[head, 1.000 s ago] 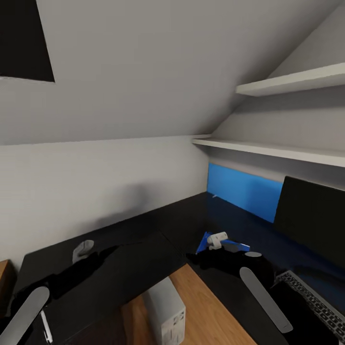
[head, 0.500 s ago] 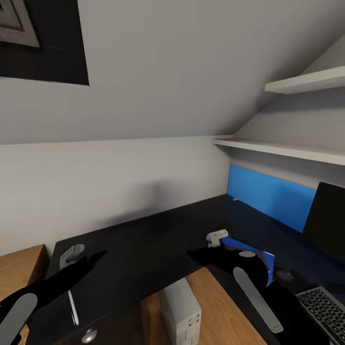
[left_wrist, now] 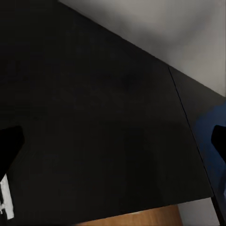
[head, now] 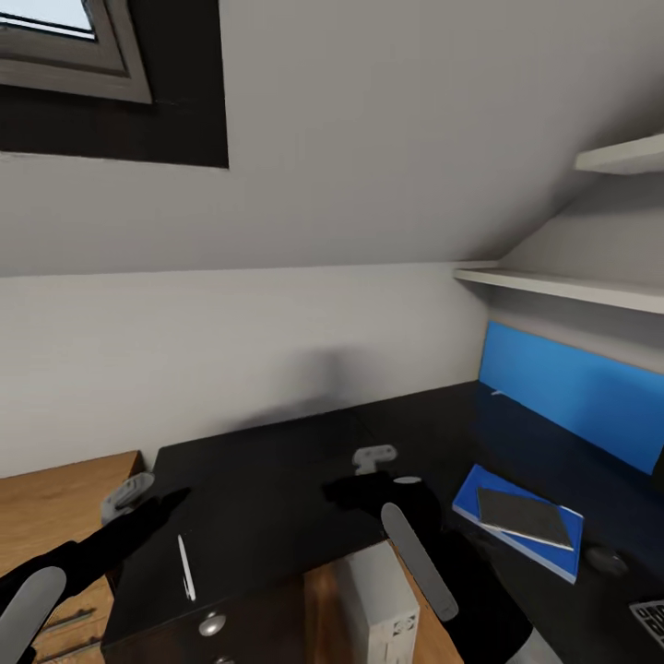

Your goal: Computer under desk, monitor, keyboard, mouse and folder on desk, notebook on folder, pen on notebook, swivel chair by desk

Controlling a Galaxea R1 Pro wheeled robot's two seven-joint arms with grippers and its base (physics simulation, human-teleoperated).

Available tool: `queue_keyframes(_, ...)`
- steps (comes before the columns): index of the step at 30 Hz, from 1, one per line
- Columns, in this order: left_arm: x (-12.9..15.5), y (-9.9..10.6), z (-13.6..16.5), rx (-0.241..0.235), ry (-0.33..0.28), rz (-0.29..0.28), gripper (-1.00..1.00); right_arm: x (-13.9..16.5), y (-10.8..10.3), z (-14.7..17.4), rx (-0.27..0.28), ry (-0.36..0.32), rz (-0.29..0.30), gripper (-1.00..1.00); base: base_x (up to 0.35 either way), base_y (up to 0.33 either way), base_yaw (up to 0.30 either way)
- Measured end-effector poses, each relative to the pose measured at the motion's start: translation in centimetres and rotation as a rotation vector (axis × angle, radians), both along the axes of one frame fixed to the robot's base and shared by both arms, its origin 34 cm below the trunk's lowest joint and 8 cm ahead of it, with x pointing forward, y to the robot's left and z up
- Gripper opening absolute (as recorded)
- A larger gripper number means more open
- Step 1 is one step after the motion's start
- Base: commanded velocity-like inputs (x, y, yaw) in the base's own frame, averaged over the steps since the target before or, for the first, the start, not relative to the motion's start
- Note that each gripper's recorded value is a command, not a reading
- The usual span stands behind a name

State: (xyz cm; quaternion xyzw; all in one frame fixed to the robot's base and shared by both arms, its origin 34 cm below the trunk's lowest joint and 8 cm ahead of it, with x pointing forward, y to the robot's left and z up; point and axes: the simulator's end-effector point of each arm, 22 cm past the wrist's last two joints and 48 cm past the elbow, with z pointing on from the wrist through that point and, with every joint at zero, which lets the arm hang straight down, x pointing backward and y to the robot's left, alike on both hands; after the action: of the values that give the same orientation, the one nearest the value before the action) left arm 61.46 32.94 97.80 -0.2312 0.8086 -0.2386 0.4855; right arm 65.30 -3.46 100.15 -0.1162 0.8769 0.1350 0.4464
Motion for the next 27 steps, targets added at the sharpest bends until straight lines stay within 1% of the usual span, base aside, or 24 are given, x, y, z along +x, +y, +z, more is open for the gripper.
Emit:
queue_keyframes(10,0.0,0.3,0.1,0.0,-0.001,0.009,1.0,-0.3,0.6,-1.0,-0.024,0.016,0.005,1.0,0.0,0.0,0.279)
queue_keyframes(11,-0.1,0.5,0.0,0.002,-0.001,0.015,1.0,-0.4,0.7,-1.7,-0.033,0.025,0.007,1.0,0.0,0.0,0.28)
queue_keyframes(12,-0.1,0.5,0.0,0.002,-0.001,0.015,1.0,-0.4,0.7,-1.7,-0.034,0.025,0.007,1.0,0.0,0.0,0.28)
queue_keyframes(20,-0.7,1.1,-0.8,0.011,0.018,0.021,1.0,-0.7,1.3,-2.2,-0.042,0.032,0.017,1.0,0.0,0.0,0.28)
queue_keyframes(27,-0.8,1.0,-1.1,0.008,0.024,0.021,1.0,-1.1,2.5,-3.7,-0.043,0.075,0.024,1.0,0.0,0.0,0.28)
